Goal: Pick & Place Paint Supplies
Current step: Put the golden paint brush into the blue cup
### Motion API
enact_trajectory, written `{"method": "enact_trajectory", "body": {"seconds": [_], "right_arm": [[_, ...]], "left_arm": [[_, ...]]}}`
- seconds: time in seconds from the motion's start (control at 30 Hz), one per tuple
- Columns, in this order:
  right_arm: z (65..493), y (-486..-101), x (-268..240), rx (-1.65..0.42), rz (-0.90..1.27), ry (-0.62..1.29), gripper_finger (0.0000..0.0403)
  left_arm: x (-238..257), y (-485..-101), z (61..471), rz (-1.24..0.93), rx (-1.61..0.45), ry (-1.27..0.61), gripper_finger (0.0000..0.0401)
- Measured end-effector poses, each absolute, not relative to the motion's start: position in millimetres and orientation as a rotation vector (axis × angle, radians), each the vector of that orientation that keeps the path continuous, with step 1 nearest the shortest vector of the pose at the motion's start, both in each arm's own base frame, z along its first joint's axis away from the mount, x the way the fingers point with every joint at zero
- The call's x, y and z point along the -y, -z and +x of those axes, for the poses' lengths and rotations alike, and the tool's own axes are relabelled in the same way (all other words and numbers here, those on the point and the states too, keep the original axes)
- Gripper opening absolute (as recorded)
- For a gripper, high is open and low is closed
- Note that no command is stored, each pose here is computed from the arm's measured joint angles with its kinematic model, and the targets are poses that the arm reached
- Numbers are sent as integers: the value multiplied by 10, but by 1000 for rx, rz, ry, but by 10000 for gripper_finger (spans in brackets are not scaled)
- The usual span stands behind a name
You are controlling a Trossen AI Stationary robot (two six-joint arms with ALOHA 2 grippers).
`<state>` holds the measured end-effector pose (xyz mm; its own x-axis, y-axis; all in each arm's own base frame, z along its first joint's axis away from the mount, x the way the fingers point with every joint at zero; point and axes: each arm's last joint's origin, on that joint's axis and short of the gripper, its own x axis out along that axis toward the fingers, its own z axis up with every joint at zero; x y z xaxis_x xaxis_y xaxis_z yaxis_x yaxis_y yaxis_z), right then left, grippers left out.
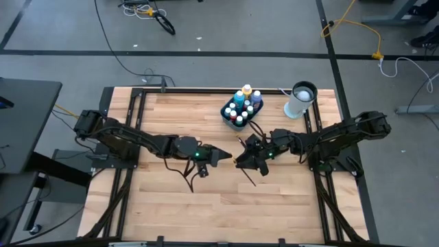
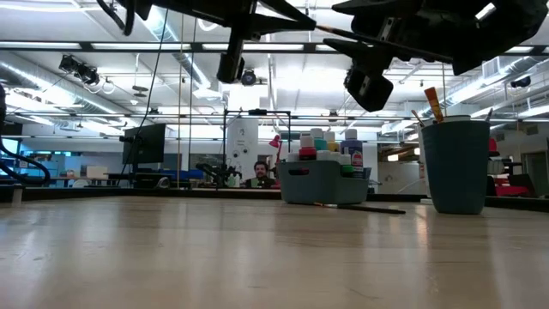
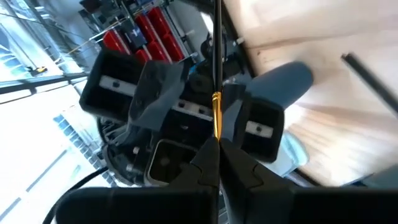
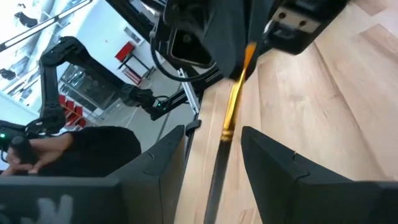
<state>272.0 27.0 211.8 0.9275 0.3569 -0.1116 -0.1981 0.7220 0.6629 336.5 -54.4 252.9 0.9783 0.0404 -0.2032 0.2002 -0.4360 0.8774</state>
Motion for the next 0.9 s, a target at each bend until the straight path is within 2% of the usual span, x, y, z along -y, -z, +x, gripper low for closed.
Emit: {"method": "enact_trajectory", "body": {"seconds": [0.2,0.3,0.4,0.63,0.9], "right_arm": [[2723,-2119,-242,-229,672,-302,159],[2726,-2119,-209,-218,649,-286,147],[2728,-2120,-192,-209,604,-284,116],[2724,-2076,-177,-239,582,-267,16],[2724,-2080,-134,-237,551,-266,12]], "left_arm": [[476,-2534,3378,2025,-161,181,8],[453,-2506,3402,2024,-171,173,6],[415,-2486,3427,2022,-178,162,4],[386,-2450,3465,2008,-184,146,10],[408,-2461,3467,1833,-135,141,21]]}}
